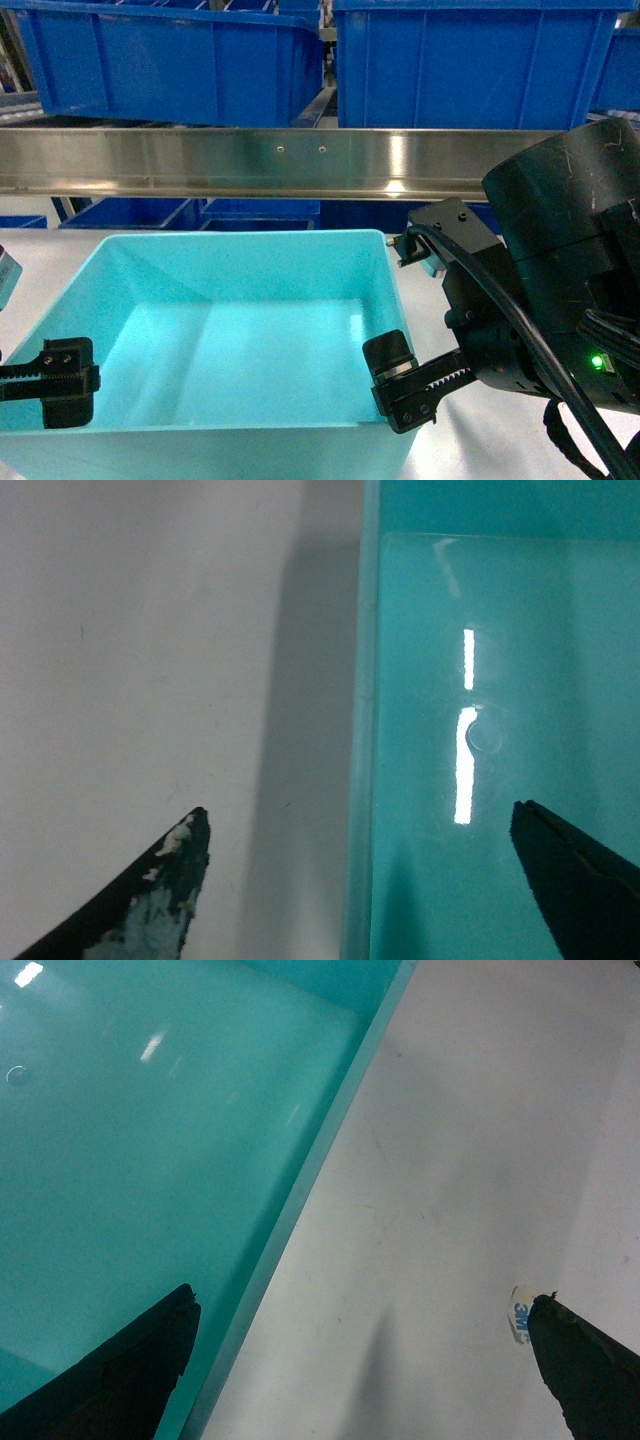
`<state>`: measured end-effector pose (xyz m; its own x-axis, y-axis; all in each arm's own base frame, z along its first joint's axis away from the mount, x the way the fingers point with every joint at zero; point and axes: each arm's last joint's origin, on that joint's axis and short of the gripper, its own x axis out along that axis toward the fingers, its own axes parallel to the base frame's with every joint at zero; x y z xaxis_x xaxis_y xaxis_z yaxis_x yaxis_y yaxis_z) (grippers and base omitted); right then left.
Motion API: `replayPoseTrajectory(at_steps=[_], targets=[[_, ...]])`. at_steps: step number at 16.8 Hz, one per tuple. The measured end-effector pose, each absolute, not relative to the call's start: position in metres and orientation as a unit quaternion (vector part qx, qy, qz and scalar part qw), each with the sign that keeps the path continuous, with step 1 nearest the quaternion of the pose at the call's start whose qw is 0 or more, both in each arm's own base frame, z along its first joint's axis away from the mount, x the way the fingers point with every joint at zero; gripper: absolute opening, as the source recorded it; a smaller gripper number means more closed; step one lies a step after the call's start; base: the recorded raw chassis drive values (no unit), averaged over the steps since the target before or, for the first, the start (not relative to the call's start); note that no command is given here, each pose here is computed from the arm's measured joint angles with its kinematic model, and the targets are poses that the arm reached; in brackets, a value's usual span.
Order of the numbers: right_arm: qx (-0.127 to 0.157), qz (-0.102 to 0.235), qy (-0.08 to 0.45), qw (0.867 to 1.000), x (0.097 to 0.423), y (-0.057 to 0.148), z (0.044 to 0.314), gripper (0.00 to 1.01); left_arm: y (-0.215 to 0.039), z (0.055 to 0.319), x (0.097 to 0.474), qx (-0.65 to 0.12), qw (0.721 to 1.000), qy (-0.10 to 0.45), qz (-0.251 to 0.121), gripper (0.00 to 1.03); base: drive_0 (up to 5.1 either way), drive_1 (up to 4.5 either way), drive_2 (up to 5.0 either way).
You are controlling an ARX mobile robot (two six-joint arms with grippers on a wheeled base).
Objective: Organize blue bins on left shelf correctly
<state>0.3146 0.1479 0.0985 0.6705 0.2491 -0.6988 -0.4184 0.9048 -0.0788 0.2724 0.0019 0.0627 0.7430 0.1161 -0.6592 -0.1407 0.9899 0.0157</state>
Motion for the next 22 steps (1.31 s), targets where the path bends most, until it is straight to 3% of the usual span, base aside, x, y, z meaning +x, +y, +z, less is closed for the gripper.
replayPoseTrajectory(at_steps=[2,6,9,10,12,17,22], targets=[[-0.116,0.184,0.362,0.906,0.315,0.148,0.098,0.82,0.002,0.063,0.272,-0.016,0.933,0.352,0.068,0.69,0.0,0.0,0.0],[-0.116,0.184,0.362,0.906,0.315,0.148,0.098,0.56,0.002,0.063,0.272,-0.015,0.933,0.352,0.068,0.45,0.0,0.0,0.0],[-0.111,0.193,0.362,0.905,0.314,0.15,0.099,0.2,-0.001,0.063,0.272,-0.019,0.934,0.353,0.048,0.08,0.0,0.0,0.0],[-0.108,0.193,0.361,0.906,0.313,0.151,0.099,0.11,-0.002,0.063,0.273,-0.021,0.935,0.352,0.045,0.02,0.0,0.0,0.0],[-0.086,0.18,0.363,0.91,0.314,0.151,0.099,0.03,-0.003,0.063,0.272,-0.03,0.934,0.353,0.045,0.02,0.0,0.0,0.0],[-0.067,0.181,0.357,0.914,0.307,0.14,0.112,0.03,-0.009,0.083,0.269,-0.025,0.935,0.351,0.034,0.02,0.0,0.0,0.0],[-0.043,0.187,0.267,0.944,0.301,0.131,0.158,0.03,-0.014,0.128,0.272,-0.018,0.961,0.276,0.02,0.02,0.0,0.0,0.0]])
